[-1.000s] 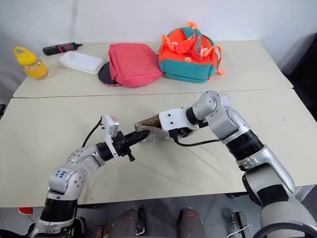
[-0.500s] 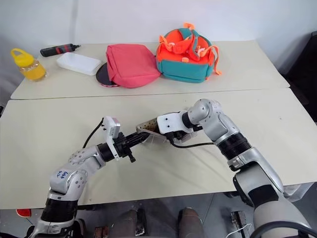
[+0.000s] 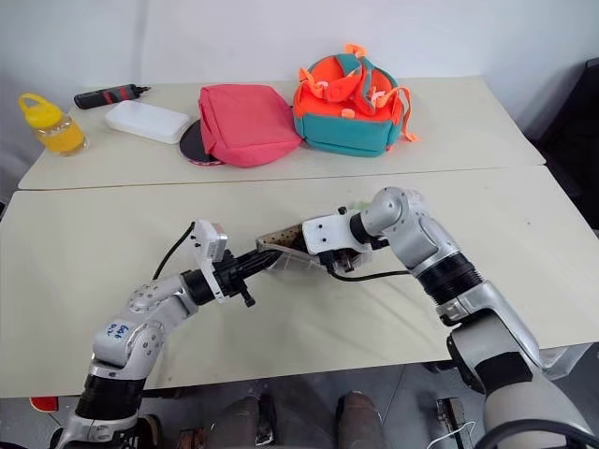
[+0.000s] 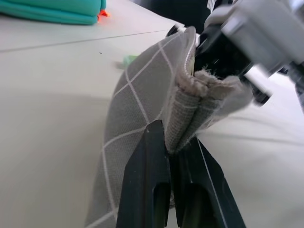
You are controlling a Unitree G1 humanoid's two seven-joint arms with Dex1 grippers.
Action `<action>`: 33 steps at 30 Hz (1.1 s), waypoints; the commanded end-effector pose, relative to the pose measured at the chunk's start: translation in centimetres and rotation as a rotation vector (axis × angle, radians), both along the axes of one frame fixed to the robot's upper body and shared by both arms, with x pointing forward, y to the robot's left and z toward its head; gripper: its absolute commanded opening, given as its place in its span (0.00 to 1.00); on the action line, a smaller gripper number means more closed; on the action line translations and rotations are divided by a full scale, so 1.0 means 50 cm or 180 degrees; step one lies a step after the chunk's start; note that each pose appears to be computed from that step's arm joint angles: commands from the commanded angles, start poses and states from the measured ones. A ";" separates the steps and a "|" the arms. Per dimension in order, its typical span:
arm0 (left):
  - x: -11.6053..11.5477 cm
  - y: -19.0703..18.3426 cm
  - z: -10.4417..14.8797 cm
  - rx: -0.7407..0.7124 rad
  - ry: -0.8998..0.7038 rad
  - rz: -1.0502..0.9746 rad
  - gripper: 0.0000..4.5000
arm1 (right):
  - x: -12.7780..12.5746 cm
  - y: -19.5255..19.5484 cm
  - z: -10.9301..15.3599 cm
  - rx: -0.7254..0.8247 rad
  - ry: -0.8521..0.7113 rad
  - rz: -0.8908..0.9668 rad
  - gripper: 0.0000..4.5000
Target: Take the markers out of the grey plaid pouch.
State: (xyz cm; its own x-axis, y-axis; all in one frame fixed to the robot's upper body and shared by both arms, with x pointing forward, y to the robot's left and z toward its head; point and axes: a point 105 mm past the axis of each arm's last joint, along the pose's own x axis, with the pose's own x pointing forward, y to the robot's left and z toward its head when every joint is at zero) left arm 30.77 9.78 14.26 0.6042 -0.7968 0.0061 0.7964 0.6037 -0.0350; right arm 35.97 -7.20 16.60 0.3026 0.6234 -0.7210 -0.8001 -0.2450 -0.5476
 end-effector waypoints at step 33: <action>-0.010 0.479 0.176 0.1761 -0.1568 0.2408 0.00 | -0.002 -0.081 0.191 0.2092 -0.0225 -0.0678 0.12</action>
State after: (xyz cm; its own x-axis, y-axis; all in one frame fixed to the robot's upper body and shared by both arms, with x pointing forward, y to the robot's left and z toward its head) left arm 30.88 33.47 21.80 0.9778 -0.1803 0.1068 0.0897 0.8208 0.5641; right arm 36.11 -11.21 23.82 0.4749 0.8420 -0.2561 -0.7957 0.2865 -0.5336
